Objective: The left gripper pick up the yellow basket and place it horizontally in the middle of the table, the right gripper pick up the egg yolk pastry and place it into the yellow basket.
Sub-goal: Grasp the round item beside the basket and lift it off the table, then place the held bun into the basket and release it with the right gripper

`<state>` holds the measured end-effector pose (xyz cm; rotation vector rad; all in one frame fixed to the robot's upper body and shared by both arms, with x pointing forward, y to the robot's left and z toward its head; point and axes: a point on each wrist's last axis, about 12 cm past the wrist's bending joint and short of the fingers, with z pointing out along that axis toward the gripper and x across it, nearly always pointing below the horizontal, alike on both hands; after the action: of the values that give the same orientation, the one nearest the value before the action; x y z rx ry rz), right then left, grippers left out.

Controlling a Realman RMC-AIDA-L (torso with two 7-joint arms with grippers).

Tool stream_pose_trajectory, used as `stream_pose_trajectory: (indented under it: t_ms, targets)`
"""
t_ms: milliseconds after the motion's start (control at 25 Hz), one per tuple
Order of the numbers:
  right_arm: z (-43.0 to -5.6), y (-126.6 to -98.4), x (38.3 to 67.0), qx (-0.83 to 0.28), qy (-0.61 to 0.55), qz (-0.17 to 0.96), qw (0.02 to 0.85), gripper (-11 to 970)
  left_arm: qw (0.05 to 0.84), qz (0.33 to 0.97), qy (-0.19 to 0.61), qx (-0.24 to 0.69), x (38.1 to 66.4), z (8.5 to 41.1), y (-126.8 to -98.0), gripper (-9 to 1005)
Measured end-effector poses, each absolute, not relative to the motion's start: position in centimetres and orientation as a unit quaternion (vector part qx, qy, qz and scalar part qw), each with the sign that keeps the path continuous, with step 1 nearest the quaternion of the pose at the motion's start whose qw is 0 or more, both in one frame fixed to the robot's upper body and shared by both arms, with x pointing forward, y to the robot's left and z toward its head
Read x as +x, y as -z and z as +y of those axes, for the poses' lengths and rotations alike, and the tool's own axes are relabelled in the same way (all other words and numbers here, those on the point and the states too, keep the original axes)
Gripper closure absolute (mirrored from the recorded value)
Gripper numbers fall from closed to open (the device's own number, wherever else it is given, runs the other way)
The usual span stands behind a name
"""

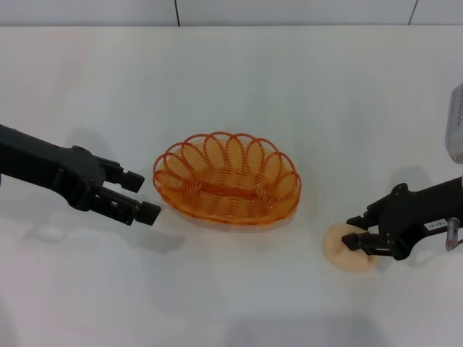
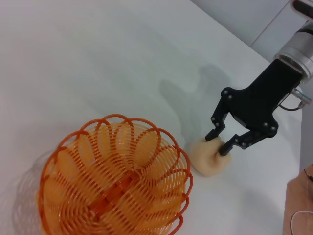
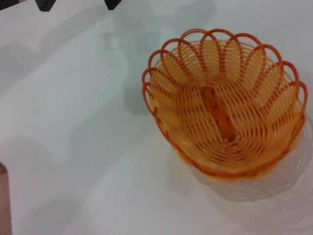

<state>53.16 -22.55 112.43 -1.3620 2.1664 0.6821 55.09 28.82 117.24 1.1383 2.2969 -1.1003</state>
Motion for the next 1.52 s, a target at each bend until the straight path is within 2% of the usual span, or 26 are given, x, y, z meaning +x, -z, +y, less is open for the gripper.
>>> stream_pose_trajectory:
  t_ms: [120,480,960,1200,1520]
  targets:
    - [-22.6,-112.5,53.2,-0.498,-0.249,0.793,0.246,709,0.175,0.811,0.388,0.402,55.1,28.8,-117.2,116]
    - [-22.4,-113.2,53.4,-0.497,-0.246,0.791,0.257,783,0.18,0.811,0.389,0.397,55.1,29.0,-117.3,116]
    - [-21.9,-117.3,54.0,-0.495,-0.23,0.778,0.312,839,0.184,0.815,0.385,0.393,55.0,29.5,-117.2,116]
    - [-19.6,-119.1,54.4,-0.52,-0.243,0.748,0.332,890,0.184,0.816,0.383,0.393,55.1,29.5,-117.2,116]
    - [-16.0,-118.4,55.5,-0.544,-0.251,0.728,0.334,909,0.185,0.814,0.382,0.396,55.1,29.5,-117.1,116]
